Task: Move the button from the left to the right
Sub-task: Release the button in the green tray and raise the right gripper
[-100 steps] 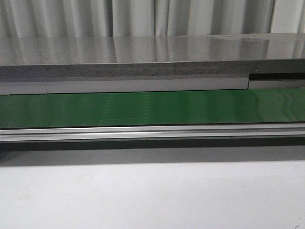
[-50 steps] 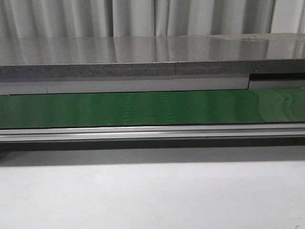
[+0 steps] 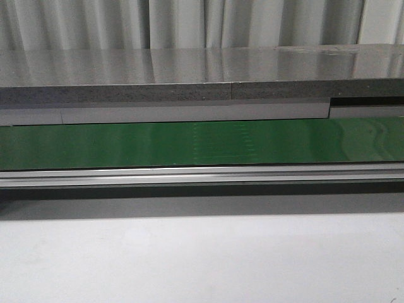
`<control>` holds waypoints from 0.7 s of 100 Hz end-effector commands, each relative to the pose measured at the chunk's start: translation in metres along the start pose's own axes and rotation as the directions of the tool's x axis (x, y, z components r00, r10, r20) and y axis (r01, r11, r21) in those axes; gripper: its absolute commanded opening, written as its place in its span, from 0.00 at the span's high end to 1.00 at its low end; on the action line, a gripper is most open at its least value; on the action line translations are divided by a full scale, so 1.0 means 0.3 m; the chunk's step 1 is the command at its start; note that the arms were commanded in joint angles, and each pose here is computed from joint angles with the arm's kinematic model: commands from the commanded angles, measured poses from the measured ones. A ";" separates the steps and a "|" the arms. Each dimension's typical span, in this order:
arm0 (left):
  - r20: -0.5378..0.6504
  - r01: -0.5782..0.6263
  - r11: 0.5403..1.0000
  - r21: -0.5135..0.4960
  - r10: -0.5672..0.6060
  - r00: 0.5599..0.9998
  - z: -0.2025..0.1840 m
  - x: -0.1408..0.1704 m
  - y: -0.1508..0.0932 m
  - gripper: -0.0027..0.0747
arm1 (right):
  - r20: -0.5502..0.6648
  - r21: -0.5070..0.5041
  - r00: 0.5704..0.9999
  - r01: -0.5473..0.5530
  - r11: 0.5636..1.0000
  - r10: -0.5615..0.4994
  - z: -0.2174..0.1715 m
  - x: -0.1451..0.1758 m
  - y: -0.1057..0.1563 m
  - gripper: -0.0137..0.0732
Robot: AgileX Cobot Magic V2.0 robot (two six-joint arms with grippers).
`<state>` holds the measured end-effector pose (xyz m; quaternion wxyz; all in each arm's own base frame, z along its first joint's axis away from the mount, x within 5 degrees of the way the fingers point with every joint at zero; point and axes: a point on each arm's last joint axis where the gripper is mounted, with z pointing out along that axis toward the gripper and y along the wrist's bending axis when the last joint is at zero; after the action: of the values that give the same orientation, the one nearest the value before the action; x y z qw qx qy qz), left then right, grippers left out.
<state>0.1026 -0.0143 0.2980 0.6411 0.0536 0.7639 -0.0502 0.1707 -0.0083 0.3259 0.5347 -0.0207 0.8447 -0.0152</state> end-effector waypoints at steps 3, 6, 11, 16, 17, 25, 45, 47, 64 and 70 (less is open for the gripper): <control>0.093 0.016 1.000 -0.014 -0.015 0.996 -0.004 -0.052 0.004 0.99 | 0.124 0.019 0.992 -0.007 1.000 0.005 -0.073 0.015 0.004 0.30; 0.093 0.016 1.000 -0.014 -0.015 0.996 -0.004 -0.052 0.004 0.99 | 0.133 0.019 0.991 -0.007 1.000 0.004 -0.090 0.031 0.007 0.30; 0.093 0.016 1.000 -0.014 -0.015 0.996 -0.004 -0.052 0.004 0.99 | 0.146 0.018 0.989 -0.005 1.000 0.002 -0.117 0.056 0.012 0.30; 0.093 0.016 1.000 -0.014 -0.015 0.996 -0.004 -0.052 0.004 0.99 | 0.164 0.017 0.986 -0.002 1.000 -0.001 -0.148 0.079 0.018 0.30; 0.093 0.016 1.000 -0.014 -0.015 0.996 -0.004 -0.052 0.004 0.99 | 0.160 0.016 0.987 -0.002 1.000 -0.001 -0.150 0.085 0.019 0.30; 0.093 0.016 1.000 -0.014 -0.015 0.996 -0.004 -0.052 0.004 0.99 | 0.172 0.010 0.985 0.000 1.000 -0.002 -0.185 0.117 0.027 0.30; 0.093 0.016 1.000 -0.014 -0.015 0.996 -0.004 -0.052 0.004 0.99 | 0.169 -0.010 0.986 0.008 1.000 -0.006 -0.244 0.160 0.041 0.31; 0.093 0.016 1.000 -0.014 -0.015 0.996 -0.004 -0.052 0.004 0.99 | 0.166 -0.011 0.986 0.008 1.000 -0.006 -0.246 0.162 0.042 0.31; 0.093 0.016 1.000 -0.014 -0.015 0.996 -0.004 -0.052 0.004 0.99 | 0.150 -0.017 0.989 0.010 1.000 -0.007 -0.248 0.168 0.044 0.47; 0.093 0.016 1.000 -0.014 -0.015 0.996 -0.004 -0.052 0.004 0.99 | 0.148 -0.018 0.989 0.010 1.000 -0.007 -0.248 0.169 0.044 0.57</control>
<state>0.1026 -0.0143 0.2980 0.6411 0.0536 0.7639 -0.0502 0.0802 0.0029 0.2987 0.5645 -0.0360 0.8246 -0.0081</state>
